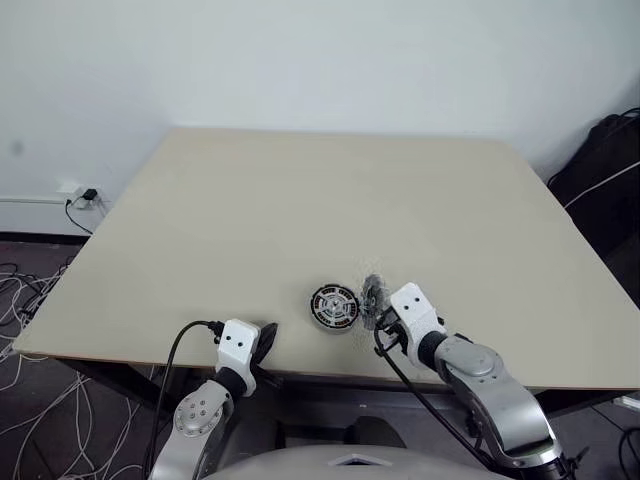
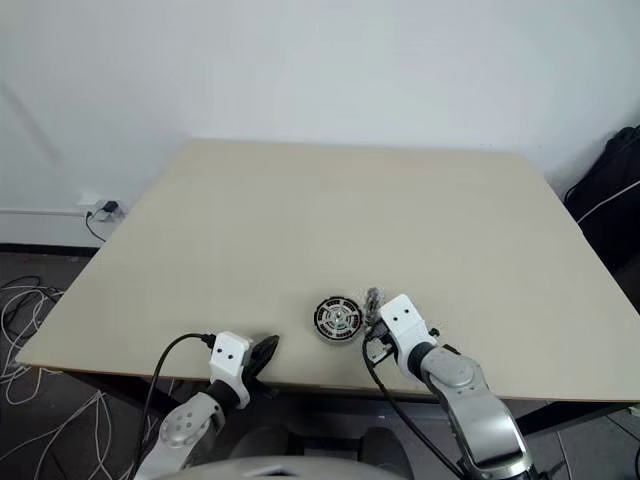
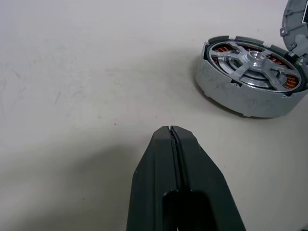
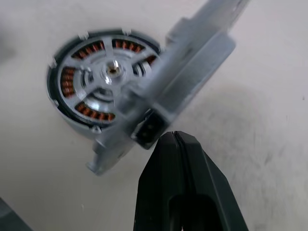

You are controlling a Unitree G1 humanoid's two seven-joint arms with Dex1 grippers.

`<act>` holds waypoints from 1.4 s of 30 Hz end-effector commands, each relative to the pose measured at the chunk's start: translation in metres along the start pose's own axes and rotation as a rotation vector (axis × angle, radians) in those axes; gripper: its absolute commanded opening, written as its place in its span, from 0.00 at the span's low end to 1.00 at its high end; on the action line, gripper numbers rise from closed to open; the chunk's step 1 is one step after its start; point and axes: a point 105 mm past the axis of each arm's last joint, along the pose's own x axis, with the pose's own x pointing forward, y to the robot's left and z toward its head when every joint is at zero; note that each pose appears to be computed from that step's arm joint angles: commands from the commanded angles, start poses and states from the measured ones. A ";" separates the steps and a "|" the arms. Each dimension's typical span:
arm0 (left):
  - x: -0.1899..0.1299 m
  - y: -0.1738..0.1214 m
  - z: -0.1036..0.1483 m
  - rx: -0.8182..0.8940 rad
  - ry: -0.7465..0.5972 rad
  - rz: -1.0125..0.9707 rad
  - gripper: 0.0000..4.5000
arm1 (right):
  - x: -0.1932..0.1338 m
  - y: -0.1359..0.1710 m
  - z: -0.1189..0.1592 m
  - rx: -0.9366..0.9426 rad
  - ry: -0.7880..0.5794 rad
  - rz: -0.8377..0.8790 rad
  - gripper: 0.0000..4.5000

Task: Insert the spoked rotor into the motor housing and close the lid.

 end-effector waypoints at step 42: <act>-0.002 -0.004 0.025 0.013 -0.048 0.004 0.01 | 0.043 0.037 0.032 0.048 -0.121 0.335 0.01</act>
